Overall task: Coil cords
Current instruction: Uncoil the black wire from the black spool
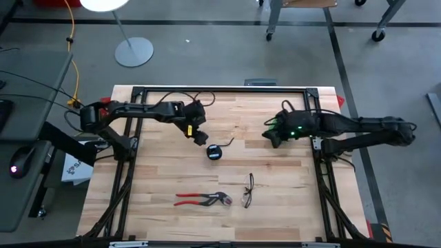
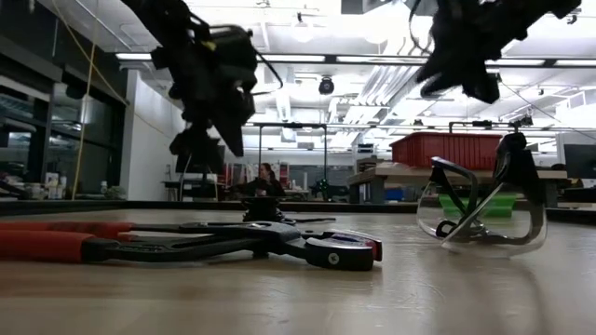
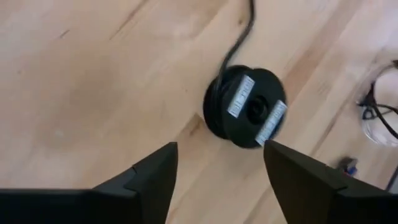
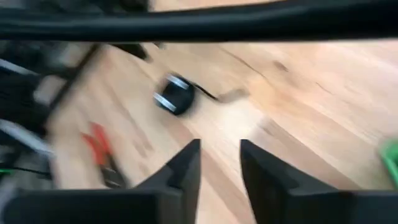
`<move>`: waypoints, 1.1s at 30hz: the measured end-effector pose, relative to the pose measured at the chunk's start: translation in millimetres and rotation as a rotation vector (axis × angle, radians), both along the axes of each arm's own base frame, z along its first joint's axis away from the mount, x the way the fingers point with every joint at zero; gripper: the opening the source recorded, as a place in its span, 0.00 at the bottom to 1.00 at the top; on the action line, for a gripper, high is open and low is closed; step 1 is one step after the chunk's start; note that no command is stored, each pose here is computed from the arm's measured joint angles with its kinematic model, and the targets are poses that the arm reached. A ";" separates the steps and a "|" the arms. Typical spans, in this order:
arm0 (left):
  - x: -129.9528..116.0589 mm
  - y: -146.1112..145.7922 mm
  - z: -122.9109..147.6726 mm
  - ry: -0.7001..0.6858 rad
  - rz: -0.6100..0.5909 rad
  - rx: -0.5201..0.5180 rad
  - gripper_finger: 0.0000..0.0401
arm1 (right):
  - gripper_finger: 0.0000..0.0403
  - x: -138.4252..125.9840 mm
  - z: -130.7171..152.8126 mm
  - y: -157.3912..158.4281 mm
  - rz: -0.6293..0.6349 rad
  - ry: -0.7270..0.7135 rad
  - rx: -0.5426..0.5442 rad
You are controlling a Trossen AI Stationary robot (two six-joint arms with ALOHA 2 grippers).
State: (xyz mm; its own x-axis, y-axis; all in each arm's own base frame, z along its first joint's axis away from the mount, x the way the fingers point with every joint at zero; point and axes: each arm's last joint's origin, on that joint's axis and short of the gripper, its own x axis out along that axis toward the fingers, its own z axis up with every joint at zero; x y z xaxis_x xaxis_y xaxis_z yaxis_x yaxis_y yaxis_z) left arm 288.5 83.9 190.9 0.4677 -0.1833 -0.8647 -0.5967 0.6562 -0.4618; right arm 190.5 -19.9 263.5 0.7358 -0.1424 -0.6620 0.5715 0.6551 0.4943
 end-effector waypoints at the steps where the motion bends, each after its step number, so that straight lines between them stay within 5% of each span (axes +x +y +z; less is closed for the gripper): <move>1: 1.6 0.9 -4.3 0.009 0.005 -0.021 0.59 | 0.31 1.7 -3.0 -1.4 -0.006 0.041 0.004; 6: 14.6 -0.5 -24.3 0.009 0.030 -0.159 0.60 | 0.40 6.6 -7.9 -7.8 -0.009 0.079 0.017; 19: 31.5 -4.3 -51.6 0.038 0.144 -0.226 0.58 | 0.38 -3.6 -0.2 -9.8 0.046 0.063 -0.051; 23: 32.7 -7.4 -52.0 0.045 0.160 -0.239 0.43 | 0.38 -4.4 1.0 -9.6 0.057 0.058 -0.063; 28: 35.4 -13.1 -48.4 0.023 0.132 -0.256 0.07 | 0.38 -4.9 0.8 -9.6 0.063 0.063 -0.069; 33: 28.9 -10.7 -27.1 -0.027 0.117 -0.196 0.03 | 0.38 -4.1 4.6 -9.4 0.070 0.021 -0.072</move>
